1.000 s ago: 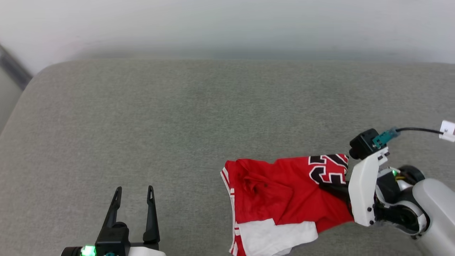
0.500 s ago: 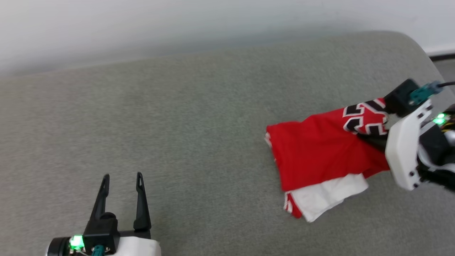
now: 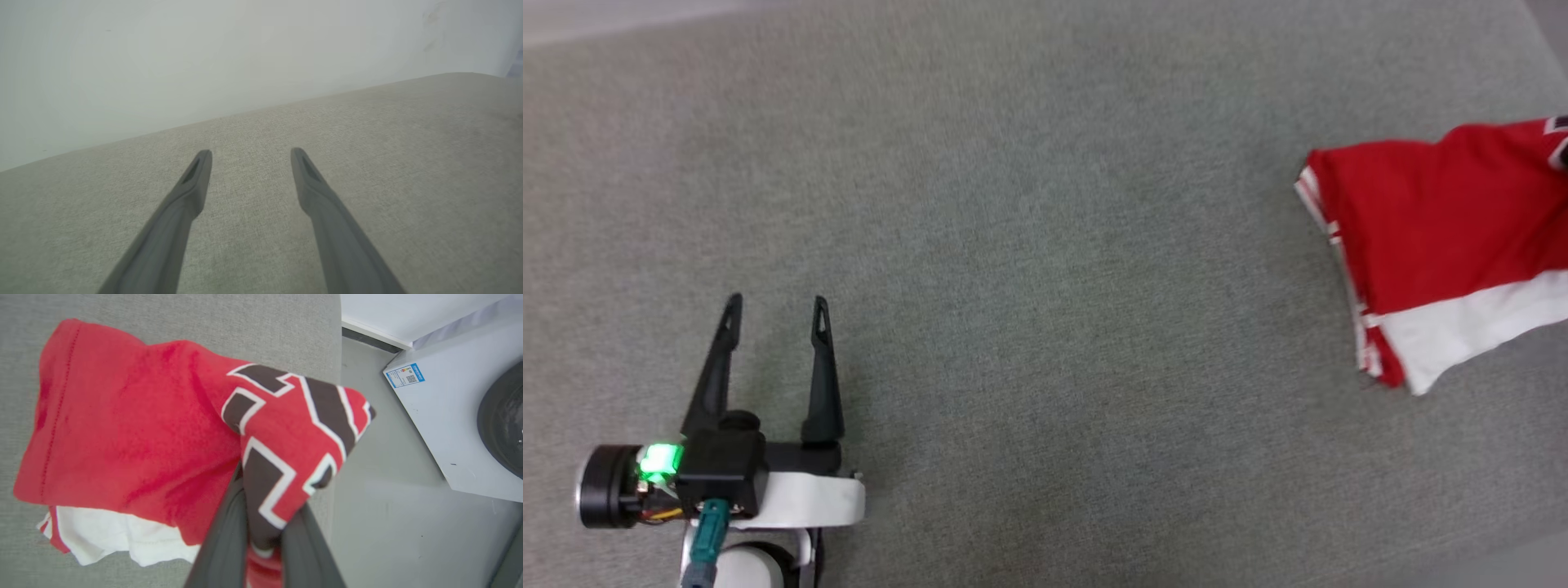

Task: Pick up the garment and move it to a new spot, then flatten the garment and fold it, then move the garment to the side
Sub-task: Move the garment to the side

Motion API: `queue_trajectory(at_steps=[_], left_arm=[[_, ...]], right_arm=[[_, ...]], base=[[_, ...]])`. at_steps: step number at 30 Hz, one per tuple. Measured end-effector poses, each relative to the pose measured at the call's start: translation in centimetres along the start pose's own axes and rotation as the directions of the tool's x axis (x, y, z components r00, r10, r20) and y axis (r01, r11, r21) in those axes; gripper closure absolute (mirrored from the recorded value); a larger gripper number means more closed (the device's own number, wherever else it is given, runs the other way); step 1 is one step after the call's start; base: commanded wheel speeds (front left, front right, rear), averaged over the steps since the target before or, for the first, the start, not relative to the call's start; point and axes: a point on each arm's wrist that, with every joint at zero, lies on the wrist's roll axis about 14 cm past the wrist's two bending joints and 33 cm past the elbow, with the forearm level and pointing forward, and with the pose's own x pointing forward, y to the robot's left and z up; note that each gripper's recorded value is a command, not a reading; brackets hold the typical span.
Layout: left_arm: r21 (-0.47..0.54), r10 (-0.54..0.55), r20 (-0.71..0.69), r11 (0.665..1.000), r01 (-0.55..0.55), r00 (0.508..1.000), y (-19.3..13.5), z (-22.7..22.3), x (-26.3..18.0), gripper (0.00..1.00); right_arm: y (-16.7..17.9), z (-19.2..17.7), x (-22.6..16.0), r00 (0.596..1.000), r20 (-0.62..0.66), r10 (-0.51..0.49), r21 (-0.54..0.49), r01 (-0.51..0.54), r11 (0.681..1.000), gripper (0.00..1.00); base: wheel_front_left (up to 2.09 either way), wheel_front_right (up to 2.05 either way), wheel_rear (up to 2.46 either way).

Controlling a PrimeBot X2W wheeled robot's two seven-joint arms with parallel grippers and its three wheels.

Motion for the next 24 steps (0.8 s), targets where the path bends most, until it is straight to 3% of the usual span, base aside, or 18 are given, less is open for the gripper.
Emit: queue_trajectory(at_steps=[9,16,17,18,24], left_arm=[[-0.007,-0.001,-0.032,1.0,0.001,0.999,0.2,-2.9,1.7,0.0],[-0.001,0.019,-0.025,1.0,-0.019,1.0,0.5,-2.8,1.8,0.0],[0.001,0.024,-0.021,1.0,-0.024,0.999,0.6,-2.6,1.7,0.0],[0.001,0.024,-0.021,1.0,-0.024,0.999,0.6,-2.6,1.7,0.0],[0.0,0.051,-0.002,0.999,-0.051,0.999,0.6,-0.8,0.6,0.0]], right_arm=[[-6.2,-1.2,3.0,0.982,-0.059,-0.179,0.074,0.183,0.98,1.0],[-6.8,-3.0,4.4,0.973,-0.096,-0.212,0.126,0.223,0.967,1.0],[-7.0,-2.9,4.3,0.972,-0.08,-0.222,0.125,0.231,0.965,0.57],[-7.0,-2.9,4.3,0.972,-0.08,-0.222,0.125,0.231,0.965,0.0],[-8.2,-0.8,2.8,0.957,0.041,-0.285,0.083,0.281,0.956,0.0]], base=[[0.0,0.0,0.0],[0.0,0.0,0.0],[0.0,0.0,0.0],[0.0,0.0,0.0],[0.0,0.0,0.0]])
